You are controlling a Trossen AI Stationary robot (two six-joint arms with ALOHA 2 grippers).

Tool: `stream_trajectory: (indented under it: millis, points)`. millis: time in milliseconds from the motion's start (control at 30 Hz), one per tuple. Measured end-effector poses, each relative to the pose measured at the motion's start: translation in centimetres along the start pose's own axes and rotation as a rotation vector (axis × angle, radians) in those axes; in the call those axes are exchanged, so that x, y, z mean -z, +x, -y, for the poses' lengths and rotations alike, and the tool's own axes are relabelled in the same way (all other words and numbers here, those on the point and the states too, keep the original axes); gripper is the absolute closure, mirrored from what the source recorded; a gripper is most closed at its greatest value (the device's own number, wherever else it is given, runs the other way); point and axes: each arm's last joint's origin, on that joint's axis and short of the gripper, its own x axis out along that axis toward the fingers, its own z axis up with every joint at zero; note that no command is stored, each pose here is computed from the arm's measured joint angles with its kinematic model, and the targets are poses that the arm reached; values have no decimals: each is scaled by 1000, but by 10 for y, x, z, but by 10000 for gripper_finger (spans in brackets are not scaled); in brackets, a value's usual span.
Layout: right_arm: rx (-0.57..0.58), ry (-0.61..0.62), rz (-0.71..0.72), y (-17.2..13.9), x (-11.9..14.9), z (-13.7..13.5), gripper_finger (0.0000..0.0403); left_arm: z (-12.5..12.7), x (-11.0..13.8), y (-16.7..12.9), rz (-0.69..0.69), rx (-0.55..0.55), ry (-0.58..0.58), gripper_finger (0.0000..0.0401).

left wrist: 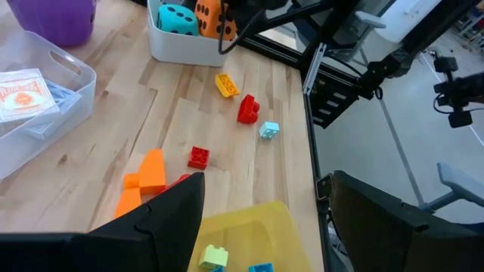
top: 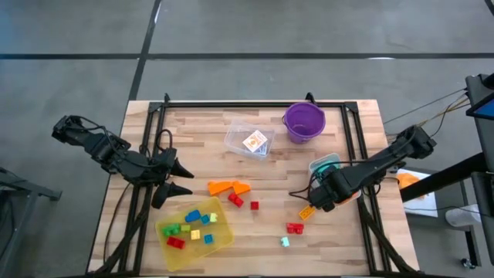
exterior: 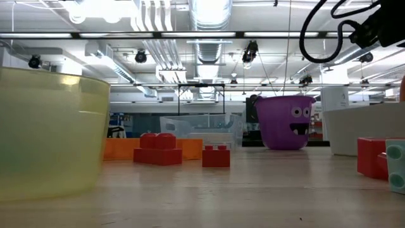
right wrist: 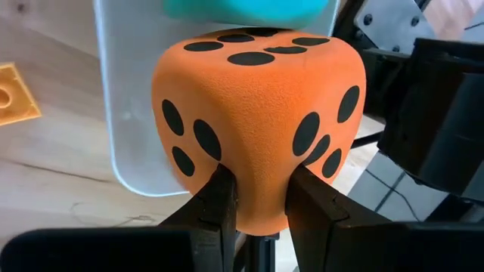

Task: Pick & Place Toys
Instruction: Put the orange dice into the white bin

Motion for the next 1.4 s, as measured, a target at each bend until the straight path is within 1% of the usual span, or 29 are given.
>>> stream_trajectory:
  millis: [300, 967, 1200, 1333, 1400]
  points:
    - [29, -11, 8, -1, -1, -16, 326, 0, 0, 0, 0, 0, 0, 126]
    - [161, -1, 12, 20, -6, -42, 328, 0, 0, 0, 0, 0, 0, 126]
    - [179, 9, 23, 25, -10, -49, 328, 0, 0, 0, 0, 0, 0, 126]
    - [157, 0, 21, 29, -13, -56, 328, 0, 0, 0, 0, 0, 0, 126]
    - [164, -5, 21, 31, -13, -58, 328, 0, 0, 0, 0, 0, 0, 126]
